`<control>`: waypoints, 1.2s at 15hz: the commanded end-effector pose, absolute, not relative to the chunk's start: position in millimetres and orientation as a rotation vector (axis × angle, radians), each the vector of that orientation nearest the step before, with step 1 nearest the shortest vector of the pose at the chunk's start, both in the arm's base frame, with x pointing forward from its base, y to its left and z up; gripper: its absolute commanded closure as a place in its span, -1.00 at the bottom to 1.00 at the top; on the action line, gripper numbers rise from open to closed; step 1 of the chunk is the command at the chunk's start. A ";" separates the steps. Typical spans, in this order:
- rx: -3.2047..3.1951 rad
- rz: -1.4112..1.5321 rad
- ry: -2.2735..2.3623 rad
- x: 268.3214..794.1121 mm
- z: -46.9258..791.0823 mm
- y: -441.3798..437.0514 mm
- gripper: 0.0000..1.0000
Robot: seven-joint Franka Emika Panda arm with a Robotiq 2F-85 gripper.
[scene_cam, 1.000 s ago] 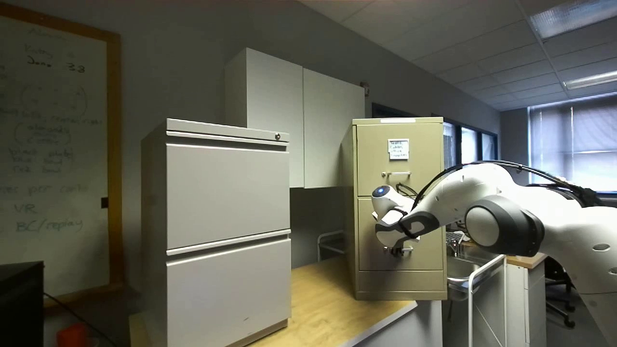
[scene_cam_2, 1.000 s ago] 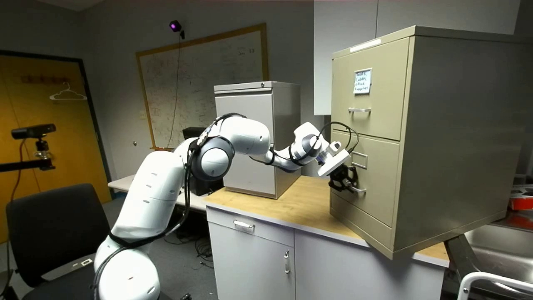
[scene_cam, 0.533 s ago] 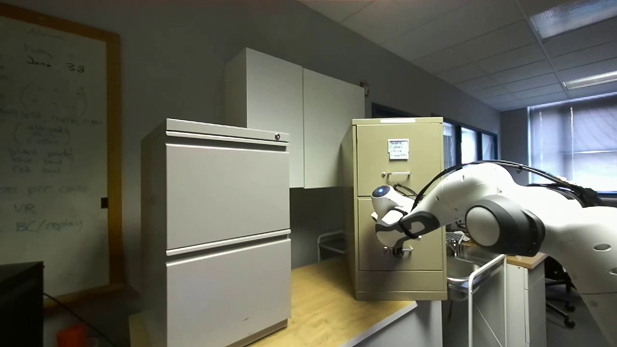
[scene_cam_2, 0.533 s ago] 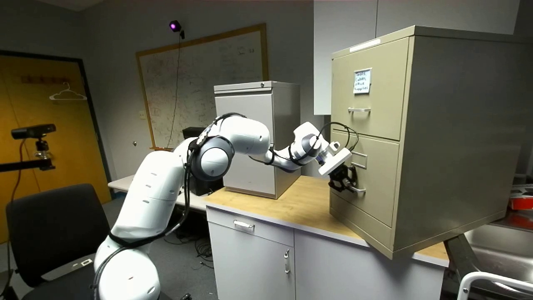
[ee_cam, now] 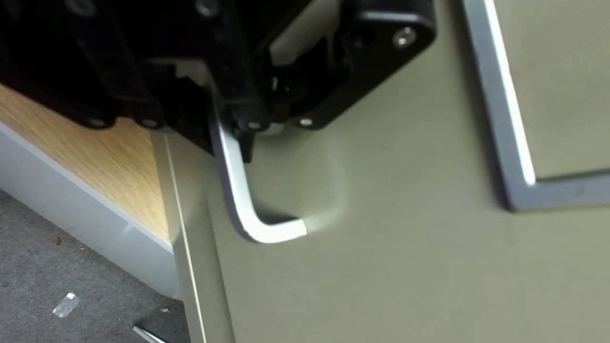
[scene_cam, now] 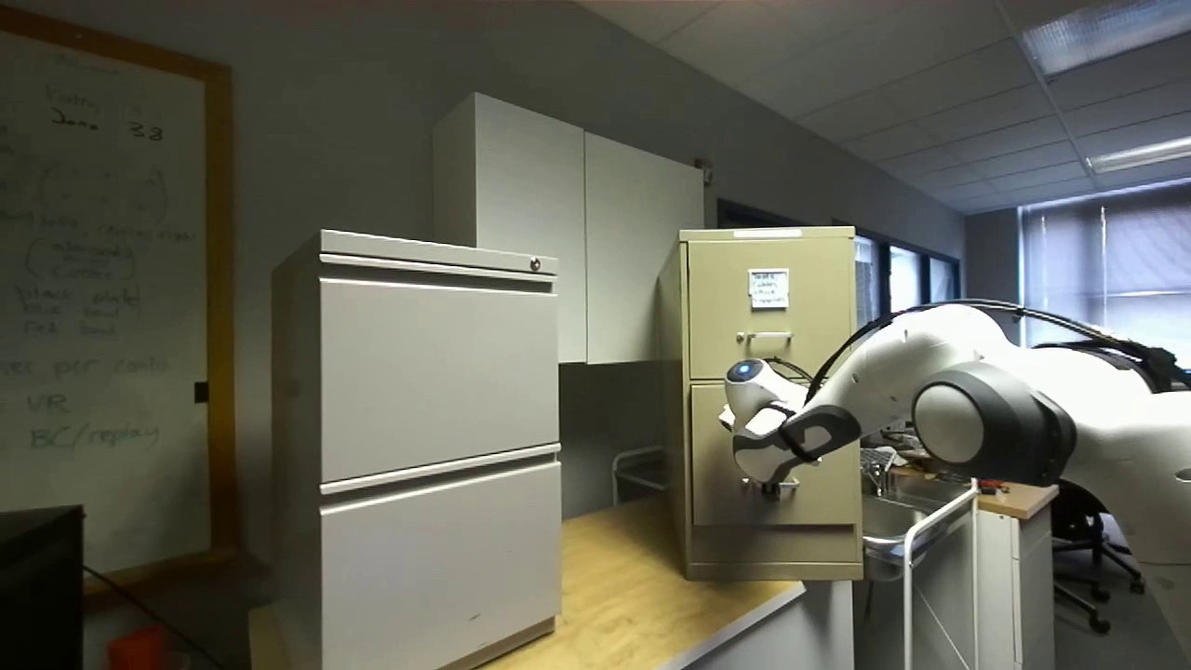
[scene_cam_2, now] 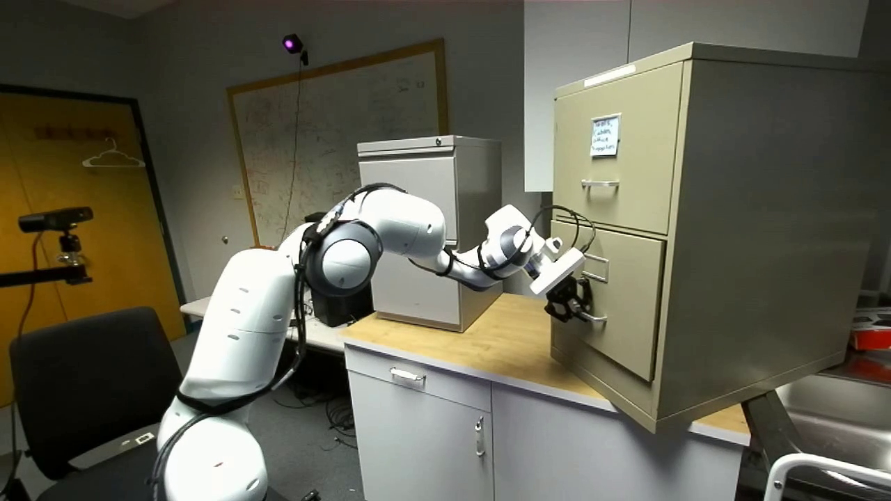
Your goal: Open the bottom drawer of the right cabinet
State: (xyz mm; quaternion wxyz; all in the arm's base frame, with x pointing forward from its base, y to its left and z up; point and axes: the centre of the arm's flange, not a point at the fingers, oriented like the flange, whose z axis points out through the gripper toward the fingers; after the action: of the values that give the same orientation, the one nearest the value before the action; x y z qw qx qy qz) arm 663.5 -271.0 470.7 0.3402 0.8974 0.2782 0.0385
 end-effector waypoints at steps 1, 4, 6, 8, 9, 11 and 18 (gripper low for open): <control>2.457 0.045 0.814 629.3 430.9 -214.2 0.83; 2.459 0.036 0.843 616.0 432.3 -208.2 0.83; 2.462 0.022 0.860 605.7 433.3 -203.9 0.83; 2.467 0.007 0.876 594.3 434.0 -198.4 0.83; 2.470 0.000 0.884 589.1 433.6 -195.3 0.83; 2.475 -0.015 0.904 577.2 433.9 -187.9 0.83; 2.496 -0.029 0.952 536.3 434.4 -161.5 0.83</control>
State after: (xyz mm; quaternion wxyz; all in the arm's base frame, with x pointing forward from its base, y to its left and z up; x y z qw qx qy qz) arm 571.5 -211.6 477.1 0.2972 0.8928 0.3376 0.0239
